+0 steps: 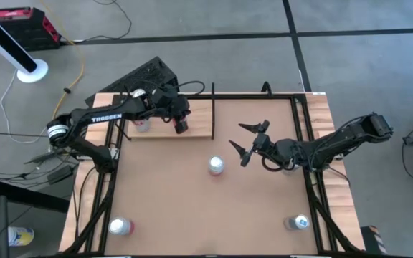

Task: Place canned beverage on shelf
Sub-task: Put the pink soda can on the shelf aligned with the other pink soda can

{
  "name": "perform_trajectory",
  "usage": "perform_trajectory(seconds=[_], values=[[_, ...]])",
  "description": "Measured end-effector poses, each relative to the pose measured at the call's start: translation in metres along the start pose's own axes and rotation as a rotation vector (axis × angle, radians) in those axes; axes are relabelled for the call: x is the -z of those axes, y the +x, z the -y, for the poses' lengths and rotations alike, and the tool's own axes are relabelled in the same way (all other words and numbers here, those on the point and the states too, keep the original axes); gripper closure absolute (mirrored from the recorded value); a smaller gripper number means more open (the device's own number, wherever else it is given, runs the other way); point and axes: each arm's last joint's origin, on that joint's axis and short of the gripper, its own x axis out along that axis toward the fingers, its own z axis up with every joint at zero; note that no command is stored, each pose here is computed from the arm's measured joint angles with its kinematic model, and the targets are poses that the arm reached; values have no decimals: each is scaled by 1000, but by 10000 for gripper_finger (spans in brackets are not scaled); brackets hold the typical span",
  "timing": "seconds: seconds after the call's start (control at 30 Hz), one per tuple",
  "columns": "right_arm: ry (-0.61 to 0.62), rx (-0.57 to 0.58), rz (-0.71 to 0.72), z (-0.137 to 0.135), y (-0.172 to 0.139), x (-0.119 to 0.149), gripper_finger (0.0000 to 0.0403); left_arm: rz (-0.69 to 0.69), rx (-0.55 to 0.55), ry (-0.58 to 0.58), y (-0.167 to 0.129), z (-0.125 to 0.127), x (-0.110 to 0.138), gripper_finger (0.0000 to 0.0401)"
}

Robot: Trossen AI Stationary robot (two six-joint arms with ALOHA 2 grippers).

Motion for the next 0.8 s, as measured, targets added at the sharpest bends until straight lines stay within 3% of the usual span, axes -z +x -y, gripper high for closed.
perform_trajectory(seconds=[0.37,0.8], values=[[7,-15,-1,2,2,1,33,-76,-46,50,-18,-1,5,401],[10,-15,-1,2,2,1,33,-207,-26,65,-26,3,17,401]])
